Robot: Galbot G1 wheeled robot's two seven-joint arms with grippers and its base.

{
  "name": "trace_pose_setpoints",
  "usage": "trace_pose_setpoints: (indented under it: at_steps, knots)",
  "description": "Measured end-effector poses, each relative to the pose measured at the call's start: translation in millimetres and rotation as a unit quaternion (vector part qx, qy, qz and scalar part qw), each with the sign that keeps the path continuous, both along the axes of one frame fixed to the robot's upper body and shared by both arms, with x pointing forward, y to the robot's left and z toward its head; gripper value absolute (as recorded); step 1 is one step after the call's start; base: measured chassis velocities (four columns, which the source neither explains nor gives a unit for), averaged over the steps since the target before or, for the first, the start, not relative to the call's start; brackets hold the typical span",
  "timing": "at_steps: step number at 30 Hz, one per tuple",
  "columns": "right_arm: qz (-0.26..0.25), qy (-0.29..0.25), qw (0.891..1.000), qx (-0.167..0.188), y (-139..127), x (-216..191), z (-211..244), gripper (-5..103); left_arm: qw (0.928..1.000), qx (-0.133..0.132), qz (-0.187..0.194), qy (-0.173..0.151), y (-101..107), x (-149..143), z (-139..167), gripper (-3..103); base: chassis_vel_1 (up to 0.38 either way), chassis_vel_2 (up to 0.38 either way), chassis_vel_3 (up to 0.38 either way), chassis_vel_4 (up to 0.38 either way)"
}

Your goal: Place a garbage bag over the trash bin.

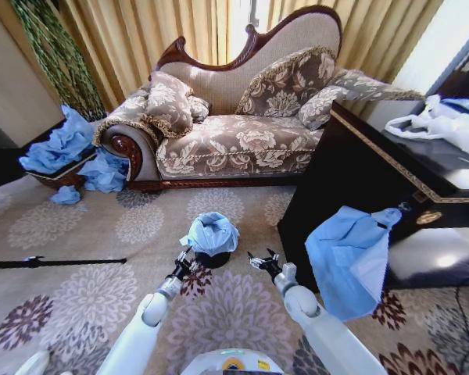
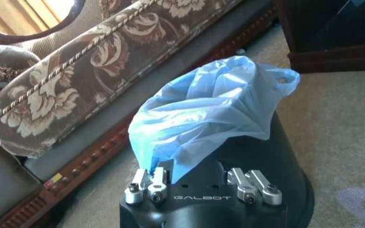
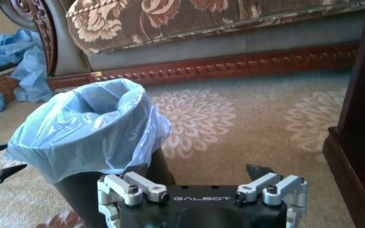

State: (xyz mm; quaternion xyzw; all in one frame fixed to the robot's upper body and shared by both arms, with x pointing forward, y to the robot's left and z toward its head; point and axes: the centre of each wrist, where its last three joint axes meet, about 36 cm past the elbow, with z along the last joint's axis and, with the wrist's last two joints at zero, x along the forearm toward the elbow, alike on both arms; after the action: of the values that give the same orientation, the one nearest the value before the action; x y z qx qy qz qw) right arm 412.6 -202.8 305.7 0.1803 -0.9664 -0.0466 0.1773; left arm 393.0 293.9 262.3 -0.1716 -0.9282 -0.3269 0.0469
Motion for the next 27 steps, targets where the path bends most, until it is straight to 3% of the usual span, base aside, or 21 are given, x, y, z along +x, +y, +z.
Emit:
trace_pose_setpoints:
  at_steps: [4, 10, 13, 23, 27]
  knots:
    - [0.0, 0.0, 1.0, -0.001, 0.3, 0.1, -0.2, 100, 1.0, -0.002, 0.002, -0.001, -0.9, 1.5, -0.1, 35, 0.0, 0.0, 0.0, 0.0]
    - [0.002, 0.001, 1.0, -0.003, 0.9, 0.1, -1.2, 100, 1.0, -0.003, 0.003, 0.0, -1.1, 3.0, -0.9, 8, 0.0, 0.0, 0.0, 0.0]
    - [0.002, 0.001, 1.0, -0.004, 1.2, 0.3, -1.2, 100, 1.0, -0.003, 0.003, -0.001, -1.3, 3.7, -0.6, 2, 0.0, 0.0, 0.0, 0.0]
    - [0.002, 0.002, 1.0, -0.005, 1.7, 0.8, -1.0, 100, 1.0, -0.003, -0.003, -0.001, -0.1, 5.8, 0.5, 0, 0.0, 0.0, 0.0, 0.0]
    - [0.003, 0.002, 1.0, -0.004, 3.1, 1.1, -1.1, 100, 0.9998, 0.015, -0.011, 0.005, 7.1, 2.3, 1.7, 0, 0.0, 0.0, 0.0, 0.0]
